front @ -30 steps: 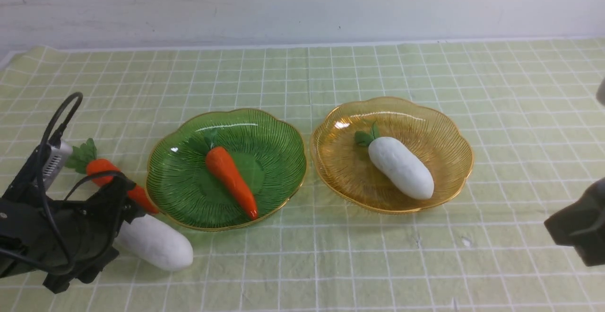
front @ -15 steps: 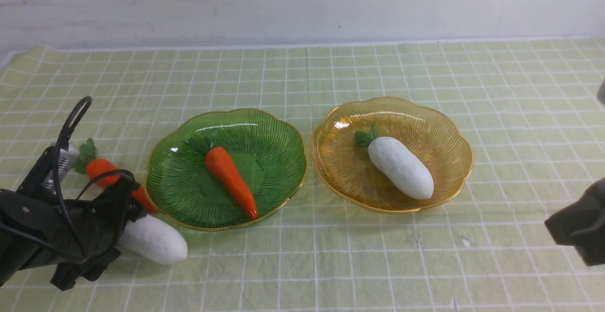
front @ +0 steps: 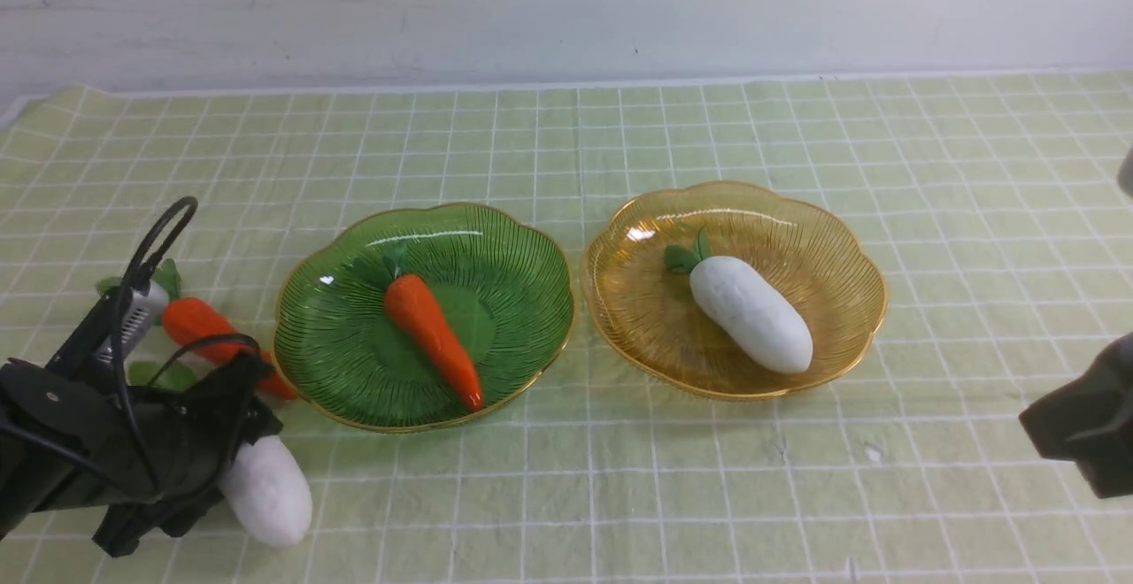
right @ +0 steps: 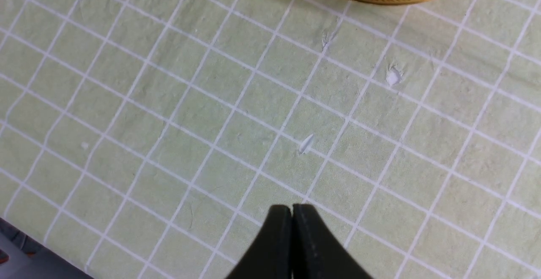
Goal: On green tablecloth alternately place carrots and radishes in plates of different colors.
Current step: 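Pick up the white radish and place it on the plate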
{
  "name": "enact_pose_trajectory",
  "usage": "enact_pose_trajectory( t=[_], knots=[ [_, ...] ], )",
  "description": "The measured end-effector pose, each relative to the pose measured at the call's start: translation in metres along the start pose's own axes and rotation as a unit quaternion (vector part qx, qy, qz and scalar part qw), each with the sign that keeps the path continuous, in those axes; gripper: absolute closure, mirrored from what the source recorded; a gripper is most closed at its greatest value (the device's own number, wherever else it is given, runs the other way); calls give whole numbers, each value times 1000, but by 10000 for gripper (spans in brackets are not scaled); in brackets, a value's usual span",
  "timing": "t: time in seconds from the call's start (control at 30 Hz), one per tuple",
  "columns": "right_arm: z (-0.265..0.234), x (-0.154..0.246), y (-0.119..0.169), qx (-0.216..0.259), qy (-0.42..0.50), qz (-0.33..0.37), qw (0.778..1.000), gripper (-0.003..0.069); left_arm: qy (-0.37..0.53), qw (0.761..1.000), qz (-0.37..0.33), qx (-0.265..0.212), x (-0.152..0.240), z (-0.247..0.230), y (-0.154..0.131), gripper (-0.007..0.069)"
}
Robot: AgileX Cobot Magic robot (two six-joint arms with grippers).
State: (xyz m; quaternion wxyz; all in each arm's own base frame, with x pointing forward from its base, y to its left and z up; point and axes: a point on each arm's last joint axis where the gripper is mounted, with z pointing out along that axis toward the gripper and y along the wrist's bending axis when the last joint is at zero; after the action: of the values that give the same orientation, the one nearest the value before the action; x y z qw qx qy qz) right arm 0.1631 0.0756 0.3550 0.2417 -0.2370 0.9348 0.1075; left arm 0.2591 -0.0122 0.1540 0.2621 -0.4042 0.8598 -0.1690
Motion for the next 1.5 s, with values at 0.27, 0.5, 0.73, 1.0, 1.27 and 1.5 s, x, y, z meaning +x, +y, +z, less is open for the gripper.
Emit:
enact_pose_trajectory(
  t=[0.27,0.5,0.73,1.0,1.27,1.5],
  knots=[
    [0,0,0,0,0,0,1000,673,-33,990,117,75,-4,-49,-18,196],
    [0,0,-1,3,1,-1,1000,673,34,976,164,140,3,-87,-42,196],
    [0,1,-4,23,4,-10,1000,673,82,951,238,179,-15,-115,-88,196],
    [-5,3,-3,23,-5,-11,1000,673,156,925,297,180,-27,-107,-135,196],
    [-47,25,6,32,-87,-22,995,673,209,906,332,156,-4,-61,-194,196],
    [-93,64,17,41,-183,-31,982,673,239,881,375,164,41,-10,-253,196]
  ],
)
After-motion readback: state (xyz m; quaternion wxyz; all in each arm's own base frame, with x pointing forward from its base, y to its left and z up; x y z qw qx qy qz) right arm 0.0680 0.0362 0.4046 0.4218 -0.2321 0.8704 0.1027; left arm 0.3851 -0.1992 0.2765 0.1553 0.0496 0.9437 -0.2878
